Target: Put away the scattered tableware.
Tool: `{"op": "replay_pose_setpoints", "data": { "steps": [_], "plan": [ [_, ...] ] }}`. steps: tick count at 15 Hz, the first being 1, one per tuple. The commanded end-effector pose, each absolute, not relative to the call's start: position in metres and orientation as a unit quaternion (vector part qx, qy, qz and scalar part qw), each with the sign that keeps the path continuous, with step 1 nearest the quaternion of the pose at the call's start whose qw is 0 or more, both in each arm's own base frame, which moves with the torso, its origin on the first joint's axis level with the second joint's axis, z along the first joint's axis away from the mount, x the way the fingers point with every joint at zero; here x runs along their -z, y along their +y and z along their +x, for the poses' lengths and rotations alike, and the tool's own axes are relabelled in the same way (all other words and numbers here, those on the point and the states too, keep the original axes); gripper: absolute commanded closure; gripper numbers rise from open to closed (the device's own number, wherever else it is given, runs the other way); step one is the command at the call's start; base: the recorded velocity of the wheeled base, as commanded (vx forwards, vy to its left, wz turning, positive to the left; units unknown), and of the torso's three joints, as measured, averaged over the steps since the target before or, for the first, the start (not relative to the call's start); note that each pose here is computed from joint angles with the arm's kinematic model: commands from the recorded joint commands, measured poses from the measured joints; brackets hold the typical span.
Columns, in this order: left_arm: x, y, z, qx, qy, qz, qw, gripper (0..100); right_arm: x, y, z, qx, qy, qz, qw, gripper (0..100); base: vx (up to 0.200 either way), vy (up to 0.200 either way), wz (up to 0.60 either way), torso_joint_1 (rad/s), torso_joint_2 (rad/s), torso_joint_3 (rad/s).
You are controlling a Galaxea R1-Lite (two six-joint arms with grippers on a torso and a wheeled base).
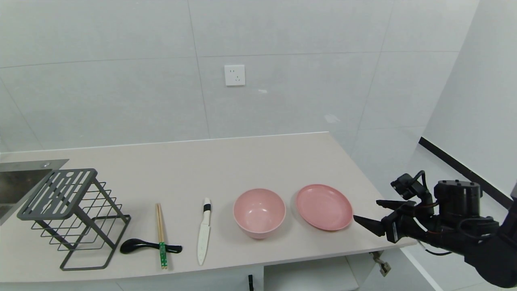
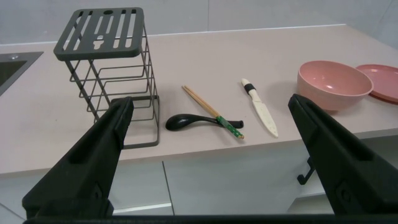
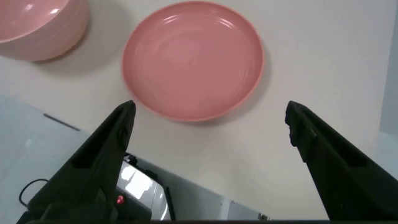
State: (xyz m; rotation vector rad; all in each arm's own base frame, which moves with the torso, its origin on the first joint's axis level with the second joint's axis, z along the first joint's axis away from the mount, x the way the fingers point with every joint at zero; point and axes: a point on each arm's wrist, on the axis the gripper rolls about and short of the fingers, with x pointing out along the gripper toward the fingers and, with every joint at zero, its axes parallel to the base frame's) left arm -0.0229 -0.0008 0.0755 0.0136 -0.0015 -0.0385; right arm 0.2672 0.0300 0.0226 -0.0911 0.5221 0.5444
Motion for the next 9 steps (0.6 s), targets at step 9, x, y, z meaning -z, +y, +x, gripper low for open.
{"op": "replay_pose_setpoints", "data": {
  "steps": [9],
  "plan": [
    [-0.075, -0.001, -0.023, 0.019, 0.000, 0.005, 1.000, 0, 0.007, 0.037, 0.306, -0.212, 0.278, -0.013, 0.937, 0, 0.000, 0.000, 0.00, 0.000, 0.00, 0.000]
  ]
}}
